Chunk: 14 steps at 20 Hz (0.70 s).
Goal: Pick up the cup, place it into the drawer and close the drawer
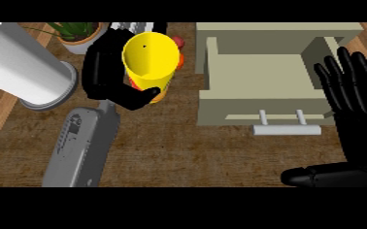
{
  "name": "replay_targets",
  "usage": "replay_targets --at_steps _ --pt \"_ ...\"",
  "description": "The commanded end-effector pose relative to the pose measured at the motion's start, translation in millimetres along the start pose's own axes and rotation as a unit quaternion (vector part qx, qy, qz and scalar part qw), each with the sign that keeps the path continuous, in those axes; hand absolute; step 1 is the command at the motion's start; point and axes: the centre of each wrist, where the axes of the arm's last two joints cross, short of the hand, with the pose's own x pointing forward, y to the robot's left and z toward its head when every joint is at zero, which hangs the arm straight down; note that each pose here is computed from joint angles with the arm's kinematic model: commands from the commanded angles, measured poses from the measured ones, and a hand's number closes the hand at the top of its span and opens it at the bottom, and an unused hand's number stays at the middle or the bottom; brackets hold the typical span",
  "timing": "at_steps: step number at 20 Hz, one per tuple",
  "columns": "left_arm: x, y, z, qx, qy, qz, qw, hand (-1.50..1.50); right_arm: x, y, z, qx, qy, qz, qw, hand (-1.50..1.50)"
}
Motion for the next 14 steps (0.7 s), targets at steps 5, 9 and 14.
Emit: replay_targets --at_steps 5,9,14 --pt "19.1 -45.0 -49.7 -0.013 0.005 -0.033 0.9993 1.5 -1.9 -6.7 -23.9 -0.001 0.006 0.007 1.0 -1.5" --pt "17.0 -68.0 -62.1 -0.02 0.016 -0.043 0.9988 1.5 -10.1 -3.6 -1.6 0.001 0.006 0.006 1.0 -1.5" --pt "16.0 -80.6 -86.9 -0.029 0.035 -0.047 0.9978 1.5 0.3 -2.5 -2.3 -0.006 0.001 -0.005 1.0 -1.5"
